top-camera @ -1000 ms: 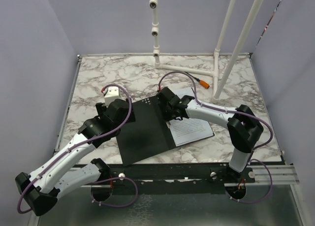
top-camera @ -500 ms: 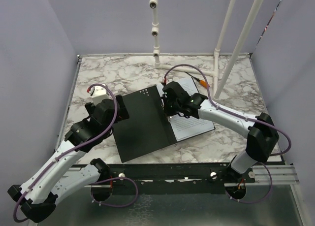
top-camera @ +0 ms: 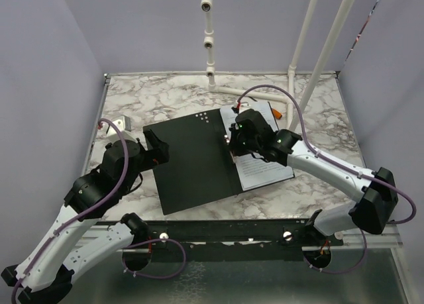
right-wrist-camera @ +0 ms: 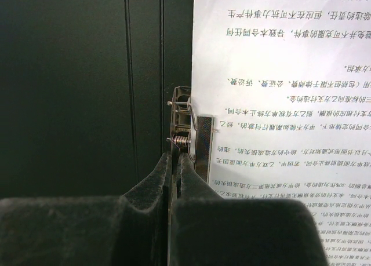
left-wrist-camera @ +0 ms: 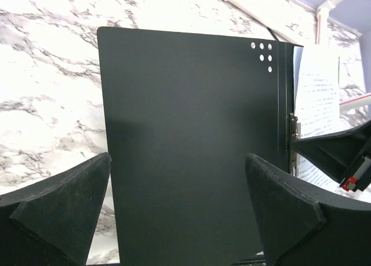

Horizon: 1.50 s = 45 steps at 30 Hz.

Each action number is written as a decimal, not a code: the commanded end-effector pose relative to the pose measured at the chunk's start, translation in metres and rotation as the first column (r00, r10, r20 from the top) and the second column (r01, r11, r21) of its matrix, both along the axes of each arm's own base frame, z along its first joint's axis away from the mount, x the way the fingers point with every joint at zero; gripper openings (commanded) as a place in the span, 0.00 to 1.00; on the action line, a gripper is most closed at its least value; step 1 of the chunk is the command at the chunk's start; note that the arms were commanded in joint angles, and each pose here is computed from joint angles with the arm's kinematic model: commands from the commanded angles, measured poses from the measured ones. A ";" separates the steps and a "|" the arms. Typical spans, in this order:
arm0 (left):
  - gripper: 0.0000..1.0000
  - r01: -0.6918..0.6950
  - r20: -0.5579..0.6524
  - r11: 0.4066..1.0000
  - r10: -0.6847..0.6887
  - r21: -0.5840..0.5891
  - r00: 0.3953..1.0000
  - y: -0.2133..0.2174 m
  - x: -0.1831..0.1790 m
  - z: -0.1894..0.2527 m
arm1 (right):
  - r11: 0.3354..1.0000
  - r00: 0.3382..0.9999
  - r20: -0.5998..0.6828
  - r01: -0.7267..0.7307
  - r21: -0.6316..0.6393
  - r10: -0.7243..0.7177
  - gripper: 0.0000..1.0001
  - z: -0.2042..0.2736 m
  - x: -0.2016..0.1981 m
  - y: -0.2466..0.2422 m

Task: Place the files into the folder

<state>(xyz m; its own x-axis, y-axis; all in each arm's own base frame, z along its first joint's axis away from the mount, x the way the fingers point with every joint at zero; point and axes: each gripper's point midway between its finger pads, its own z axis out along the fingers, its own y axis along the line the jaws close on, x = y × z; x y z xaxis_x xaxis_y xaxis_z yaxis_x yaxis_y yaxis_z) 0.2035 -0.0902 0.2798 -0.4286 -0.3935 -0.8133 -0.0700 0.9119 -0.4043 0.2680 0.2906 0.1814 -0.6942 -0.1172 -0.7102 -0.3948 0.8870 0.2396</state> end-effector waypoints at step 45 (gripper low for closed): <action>0.33 0.289 0.049 0.846 -0.300 -0.448 0.953 -0.051 -0.066 0.021 | 0.960 0.996 0.075 -0.072 0.269 0.054 0.01 0.074 -0.040 -0.011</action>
<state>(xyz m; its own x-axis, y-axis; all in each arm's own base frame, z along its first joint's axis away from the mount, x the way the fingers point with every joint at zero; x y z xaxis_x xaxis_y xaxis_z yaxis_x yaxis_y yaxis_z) 0.1388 -0.1352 0.3009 -0.5815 -0.5799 -0.5707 0.1359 0.6223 -0.7709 0.2203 0.2804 0.2500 -0.6630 0.0085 -0.7485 -0.4842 0.7577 0.4375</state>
